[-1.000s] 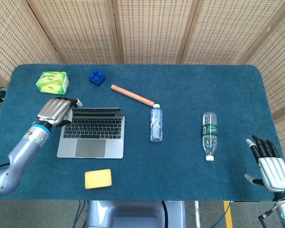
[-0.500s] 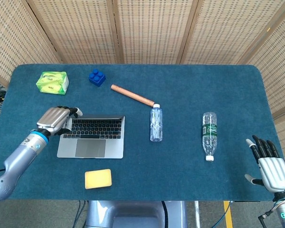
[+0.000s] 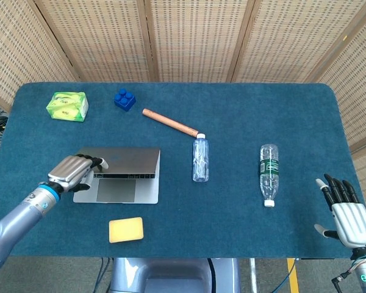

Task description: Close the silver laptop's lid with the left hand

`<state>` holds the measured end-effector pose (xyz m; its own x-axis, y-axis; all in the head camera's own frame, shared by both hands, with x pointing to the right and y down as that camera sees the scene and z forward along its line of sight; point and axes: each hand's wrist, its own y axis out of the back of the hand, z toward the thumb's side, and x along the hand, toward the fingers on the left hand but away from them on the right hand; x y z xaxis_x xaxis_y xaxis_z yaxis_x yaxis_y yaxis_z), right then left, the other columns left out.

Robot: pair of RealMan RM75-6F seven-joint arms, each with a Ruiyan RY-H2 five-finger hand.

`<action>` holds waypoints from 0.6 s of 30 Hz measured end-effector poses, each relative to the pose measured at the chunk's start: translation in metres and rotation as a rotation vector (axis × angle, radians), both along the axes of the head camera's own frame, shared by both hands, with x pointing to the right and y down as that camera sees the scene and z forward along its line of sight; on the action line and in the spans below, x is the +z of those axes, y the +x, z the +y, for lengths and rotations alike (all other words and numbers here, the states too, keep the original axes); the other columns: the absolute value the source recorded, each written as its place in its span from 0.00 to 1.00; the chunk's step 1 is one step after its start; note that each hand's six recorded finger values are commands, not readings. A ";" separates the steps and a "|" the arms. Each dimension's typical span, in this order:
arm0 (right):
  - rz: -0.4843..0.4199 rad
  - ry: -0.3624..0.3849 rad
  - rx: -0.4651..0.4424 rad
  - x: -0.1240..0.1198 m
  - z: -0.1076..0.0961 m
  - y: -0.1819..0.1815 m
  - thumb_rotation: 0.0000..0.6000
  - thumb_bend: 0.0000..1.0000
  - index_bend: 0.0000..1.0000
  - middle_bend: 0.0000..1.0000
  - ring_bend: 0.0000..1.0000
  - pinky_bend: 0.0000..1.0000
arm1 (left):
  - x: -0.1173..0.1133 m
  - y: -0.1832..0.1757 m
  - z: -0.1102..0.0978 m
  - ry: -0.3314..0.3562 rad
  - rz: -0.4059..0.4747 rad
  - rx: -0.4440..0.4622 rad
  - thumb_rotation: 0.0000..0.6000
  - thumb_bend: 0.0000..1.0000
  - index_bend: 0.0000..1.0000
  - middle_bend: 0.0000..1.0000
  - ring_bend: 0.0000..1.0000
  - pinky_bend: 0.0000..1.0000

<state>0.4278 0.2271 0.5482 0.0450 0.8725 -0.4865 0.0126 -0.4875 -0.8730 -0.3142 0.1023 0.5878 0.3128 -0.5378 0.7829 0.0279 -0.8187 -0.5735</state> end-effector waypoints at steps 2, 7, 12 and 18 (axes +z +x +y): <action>0.000 0.000 0.001 0.000 0.000 0.000 1.00 0.00 0.00 0.00 0.00 0.00 | 0.004 -0.001 0.009 -0.011 -0.003 0.012 1.00 0.86 0.28 0.34 0.25 0.20; -0.002 0.006 0.012 -0.002 -0.001 0.003 1.00 0.00 0.00 0.00 0.00 0.00 | 0.017 -0.004 0.028 -0.045 -0.010 0.025 1.00 0.86 0.28 0.34 0.25 0.20; -0.004 0.009 0.013 -0.004 -0.001 0.003 1.00 0.00 0.00 0.00 0.00 0.00 | 0.029 -0.006 0.037 -0.055 -0.024 0.035 1.00 0.86 0.28 0.34 0.25 0.20; -0.003 0.007 0.013 -0.003 -0.001 0.003 1.00 0.00 0.00 0.00 0.00 0.00 | 0.046 -0.007 0.048 -0.055 -0.042 0.047 1.00 0.85 0.28 0.34 0.25 0.20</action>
<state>0.4308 0.2266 0.5448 0.0354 0.8764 -0.4803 0.0219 -0.4812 -0.8763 -0.3210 0.1498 0.6340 0.3031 -0.4787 0.8240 0.0904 -0.8463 -0.5250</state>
